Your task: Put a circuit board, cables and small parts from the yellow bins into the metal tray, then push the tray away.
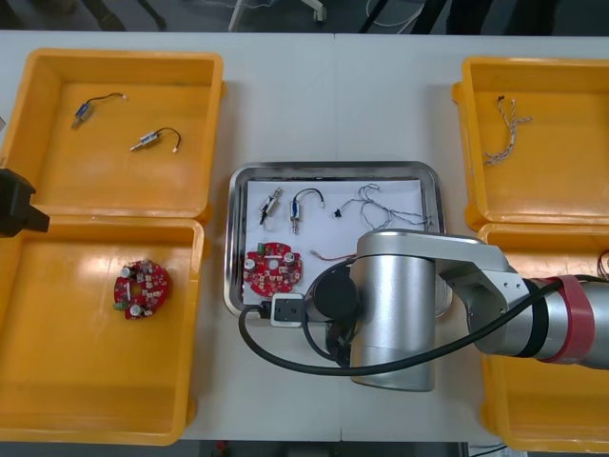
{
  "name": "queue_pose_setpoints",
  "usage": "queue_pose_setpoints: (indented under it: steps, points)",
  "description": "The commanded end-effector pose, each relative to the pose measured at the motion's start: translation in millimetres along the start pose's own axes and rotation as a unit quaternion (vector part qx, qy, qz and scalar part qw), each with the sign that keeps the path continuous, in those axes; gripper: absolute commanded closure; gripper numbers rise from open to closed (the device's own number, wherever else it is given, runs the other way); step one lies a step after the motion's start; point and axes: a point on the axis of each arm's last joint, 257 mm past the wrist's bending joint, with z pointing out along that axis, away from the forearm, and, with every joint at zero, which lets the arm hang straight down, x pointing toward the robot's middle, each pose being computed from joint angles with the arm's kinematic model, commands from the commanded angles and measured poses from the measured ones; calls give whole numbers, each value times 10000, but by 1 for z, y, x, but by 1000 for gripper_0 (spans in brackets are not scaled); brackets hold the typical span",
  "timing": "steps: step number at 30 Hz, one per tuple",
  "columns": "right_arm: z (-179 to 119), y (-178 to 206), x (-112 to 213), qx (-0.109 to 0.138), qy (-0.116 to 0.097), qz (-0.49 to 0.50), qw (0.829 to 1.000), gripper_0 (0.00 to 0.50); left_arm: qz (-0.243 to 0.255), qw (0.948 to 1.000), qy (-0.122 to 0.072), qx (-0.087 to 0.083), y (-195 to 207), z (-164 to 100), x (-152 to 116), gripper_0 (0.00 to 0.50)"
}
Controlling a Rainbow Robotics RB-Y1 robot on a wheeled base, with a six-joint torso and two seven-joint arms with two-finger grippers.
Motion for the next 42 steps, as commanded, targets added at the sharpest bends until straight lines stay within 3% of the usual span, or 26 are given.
queue_pose_setpoints:
  steps: [1, 5, 27, 28, 29, 31, 32, 33, 34, 35, 36, 42]
  points:
    - [-4, -11, -22, 175, -265, -163, 9994, 0, 441, 9987, -117, -217, 13, -14, -2, 0]
    - [2, -13, -22, 310, -291, -225, 9988, 0, 441, 9987, -117, -217, 13, -14, -2, 0]
    - [4, -15, -4, 322, -65, -289, 9990, 0, 441, 9987, -117, -217, 13, -14, -2, 0]
    - [4, -15, -3, 318, -54, -295, 9990, 16, 441, 9987, -117, -217, 13, -14, -2, 0]
    - [4, -15, -2, 317, -39, -294, 9991, 63, 441, 9987, -117, -217, 13, -14, -2, 0]
    - [4, -15, -1, 319, -24, -292, 9991, 91, 441, 9987, -117, -217, 13, -14, -2, 0]
    - [4, -15, -1, 319, -16, -292, 9991, 146, 441, 9987, -117, -217, 13, -14, -2, 0]
    - [4, -15, 0, 321, -9, -289, 9991, 257, 441, 9987, -117, -217, 13, -14, -2, 0]
    - [4, -15, 0, 321, -2, -282, 9991, 299, 441, 9987, -117, -217, 13, -14, -2, 0]
    - [4, -15, 1, 317, 9, -295, 9991, 451, 441, 9987, -117, -217, 13, -14, -2, 0]
    - [4, -15, 1, 317, 9, -295, 9991, 486, 441, 9987, -117, -217, 13, -14, -2, 0]
    - [4, -19, 1, 389, 17, -299, 9988, 500, 441, 9987, -117, -217, 13, -14, -2, 0]
